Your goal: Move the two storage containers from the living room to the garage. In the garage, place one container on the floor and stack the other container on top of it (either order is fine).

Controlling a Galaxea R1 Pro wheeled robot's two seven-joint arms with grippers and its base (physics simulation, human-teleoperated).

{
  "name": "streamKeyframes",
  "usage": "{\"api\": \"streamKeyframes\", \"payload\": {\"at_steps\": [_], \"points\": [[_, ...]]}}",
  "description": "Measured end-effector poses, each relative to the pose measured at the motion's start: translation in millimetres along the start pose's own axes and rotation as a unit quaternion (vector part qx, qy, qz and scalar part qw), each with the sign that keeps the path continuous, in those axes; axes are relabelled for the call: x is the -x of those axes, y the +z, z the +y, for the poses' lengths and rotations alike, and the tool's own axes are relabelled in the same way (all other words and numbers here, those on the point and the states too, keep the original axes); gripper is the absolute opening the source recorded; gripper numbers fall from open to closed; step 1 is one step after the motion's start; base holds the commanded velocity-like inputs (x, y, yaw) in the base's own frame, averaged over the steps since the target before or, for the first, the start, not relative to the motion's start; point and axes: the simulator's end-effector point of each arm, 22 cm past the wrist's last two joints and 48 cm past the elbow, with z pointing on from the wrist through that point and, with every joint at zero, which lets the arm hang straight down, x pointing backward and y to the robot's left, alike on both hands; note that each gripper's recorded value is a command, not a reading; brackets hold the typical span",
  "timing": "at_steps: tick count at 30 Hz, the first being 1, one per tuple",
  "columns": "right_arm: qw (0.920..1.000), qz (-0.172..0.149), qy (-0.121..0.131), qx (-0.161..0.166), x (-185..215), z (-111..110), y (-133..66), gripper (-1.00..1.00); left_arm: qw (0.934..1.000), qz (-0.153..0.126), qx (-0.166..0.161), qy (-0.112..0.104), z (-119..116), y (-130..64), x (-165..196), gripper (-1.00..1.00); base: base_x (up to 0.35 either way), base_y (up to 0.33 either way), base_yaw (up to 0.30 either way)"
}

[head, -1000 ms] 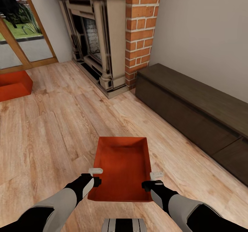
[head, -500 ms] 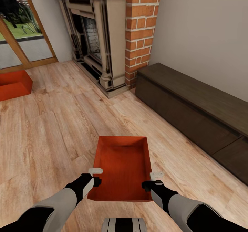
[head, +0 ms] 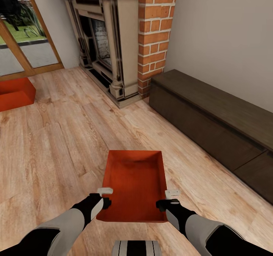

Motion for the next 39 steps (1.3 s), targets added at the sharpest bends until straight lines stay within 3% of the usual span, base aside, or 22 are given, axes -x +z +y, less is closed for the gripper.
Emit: {"api": "streamKeyframes", "payload": {"at_steps": [39], "points": [[1.0, 0.004, 0.005, -0.004, -2.3, -6.5, 0.7, 1.0, 1.0, 0.003, 0.0, -0.001, 0.2, 0.7, -3.2, 1.0, 0.0, 0.0, 0.0]]}}
